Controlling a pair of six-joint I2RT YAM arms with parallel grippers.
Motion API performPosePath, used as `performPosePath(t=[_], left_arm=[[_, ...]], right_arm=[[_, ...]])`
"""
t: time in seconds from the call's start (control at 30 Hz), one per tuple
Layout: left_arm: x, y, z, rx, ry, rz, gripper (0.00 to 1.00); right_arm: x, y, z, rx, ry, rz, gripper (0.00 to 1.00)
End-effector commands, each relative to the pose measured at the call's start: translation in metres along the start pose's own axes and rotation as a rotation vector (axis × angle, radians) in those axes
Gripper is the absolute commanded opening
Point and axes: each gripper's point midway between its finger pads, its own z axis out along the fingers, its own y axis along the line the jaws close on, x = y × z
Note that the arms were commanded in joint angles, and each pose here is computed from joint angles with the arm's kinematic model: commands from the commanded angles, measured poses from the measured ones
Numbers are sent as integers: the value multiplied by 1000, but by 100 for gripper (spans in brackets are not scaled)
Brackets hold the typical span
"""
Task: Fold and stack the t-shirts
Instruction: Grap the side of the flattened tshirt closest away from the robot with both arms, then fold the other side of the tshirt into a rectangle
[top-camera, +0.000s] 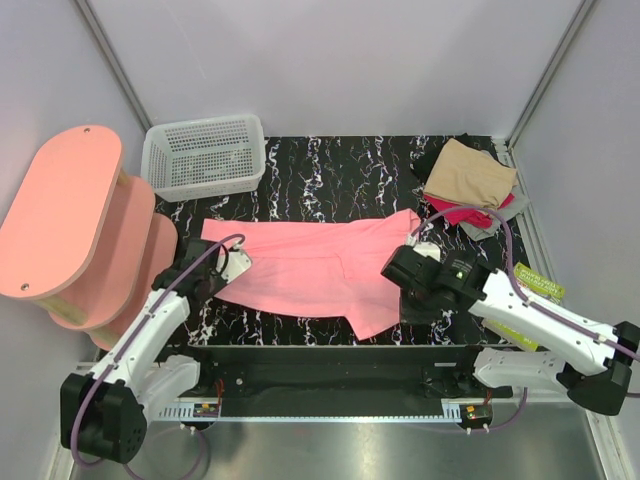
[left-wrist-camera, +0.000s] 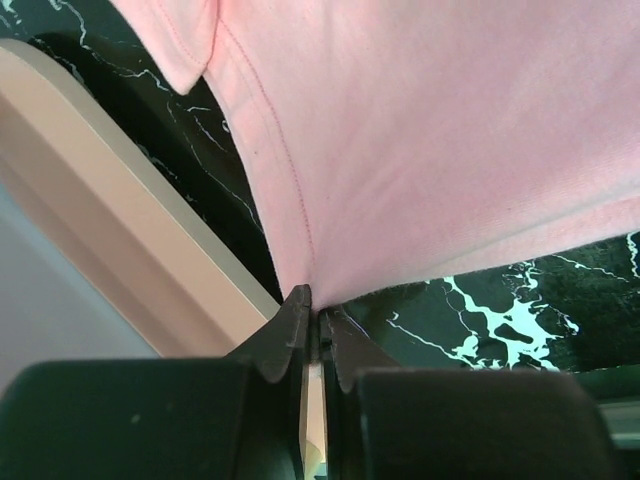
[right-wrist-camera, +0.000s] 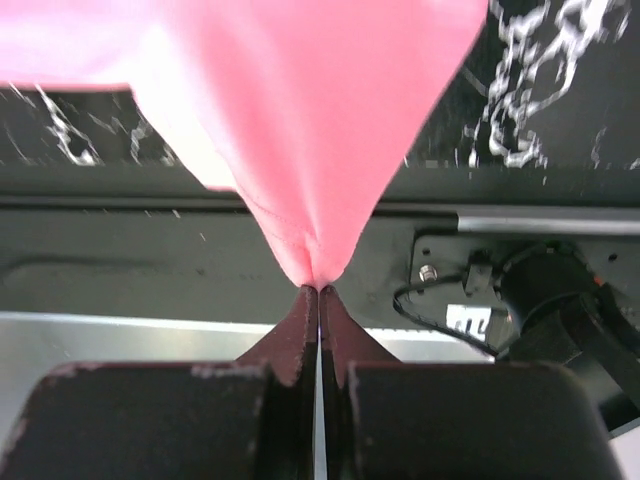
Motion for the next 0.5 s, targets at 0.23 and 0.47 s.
performPosePath(t=[0.23, 0.47], left_arm=[[-65, 65, 24, -49, -45, 39, 6], [-85, 104, 37, -65, -17, 47, 5]], right_arm=[[-110, 11, 10, 164, -198, -26, 0], [-168, -9, 18, 203, -241, 34, 0]])
